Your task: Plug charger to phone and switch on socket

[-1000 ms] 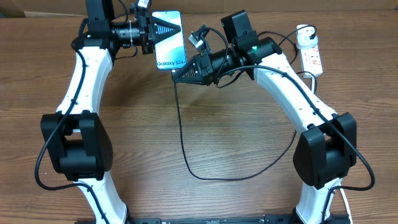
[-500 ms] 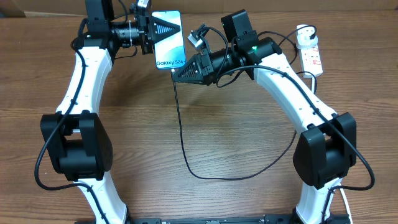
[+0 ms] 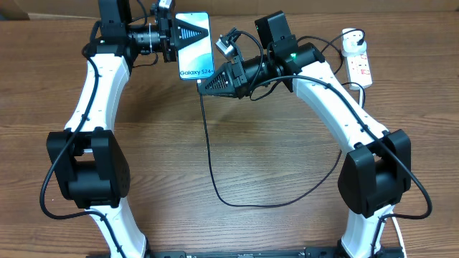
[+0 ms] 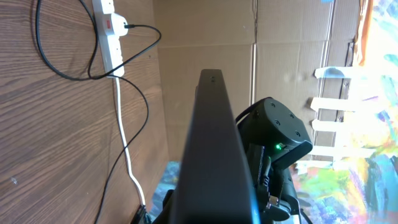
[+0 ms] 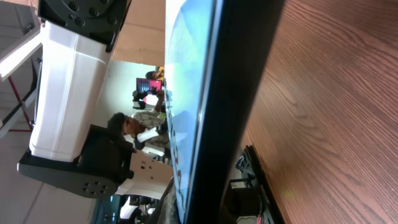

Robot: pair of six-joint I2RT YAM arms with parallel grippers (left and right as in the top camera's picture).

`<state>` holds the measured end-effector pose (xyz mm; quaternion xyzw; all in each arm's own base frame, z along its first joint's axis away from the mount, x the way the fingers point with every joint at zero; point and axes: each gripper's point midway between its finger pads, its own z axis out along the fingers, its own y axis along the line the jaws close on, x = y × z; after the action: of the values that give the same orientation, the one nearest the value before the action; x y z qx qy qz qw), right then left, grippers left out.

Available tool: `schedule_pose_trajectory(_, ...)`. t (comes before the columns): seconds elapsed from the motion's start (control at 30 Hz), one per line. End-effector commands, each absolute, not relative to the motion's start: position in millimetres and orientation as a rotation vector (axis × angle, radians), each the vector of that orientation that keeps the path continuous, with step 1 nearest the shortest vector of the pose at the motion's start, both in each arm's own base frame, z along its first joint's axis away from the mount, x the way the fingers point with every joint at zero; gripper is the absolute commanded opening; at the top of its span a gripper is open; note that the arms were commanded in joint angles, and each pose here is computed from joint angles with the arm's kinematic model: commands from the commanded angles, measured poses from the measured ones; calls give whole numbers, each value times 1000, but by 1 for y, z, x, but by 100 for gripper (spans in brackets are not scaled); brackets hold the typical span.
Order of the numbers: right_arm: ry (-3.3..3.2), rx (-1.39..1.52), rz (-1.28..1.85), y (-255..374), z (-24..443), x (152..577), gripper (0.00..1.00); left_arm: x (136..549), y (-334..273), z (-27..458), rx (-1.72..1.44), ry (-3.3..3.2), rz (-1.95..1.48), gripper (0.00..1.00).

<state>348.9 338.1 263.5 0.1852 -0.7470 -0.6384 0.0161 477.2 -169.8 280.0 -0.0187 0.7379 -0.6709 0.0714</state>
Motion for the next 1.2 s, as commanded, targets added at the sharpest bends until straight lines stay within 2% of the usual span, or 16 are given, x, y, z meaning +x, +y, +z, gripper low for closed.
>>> schedule_pose_trajectory(0.0,-2284,659,-2045,339,283,343,4,464,-186,289,49,2209,-2071,4)
schedule_pose_trajectory(1.17,-2283,623,-1992,340,276,334,4,467,-186,289,43,2205,-2046,4)
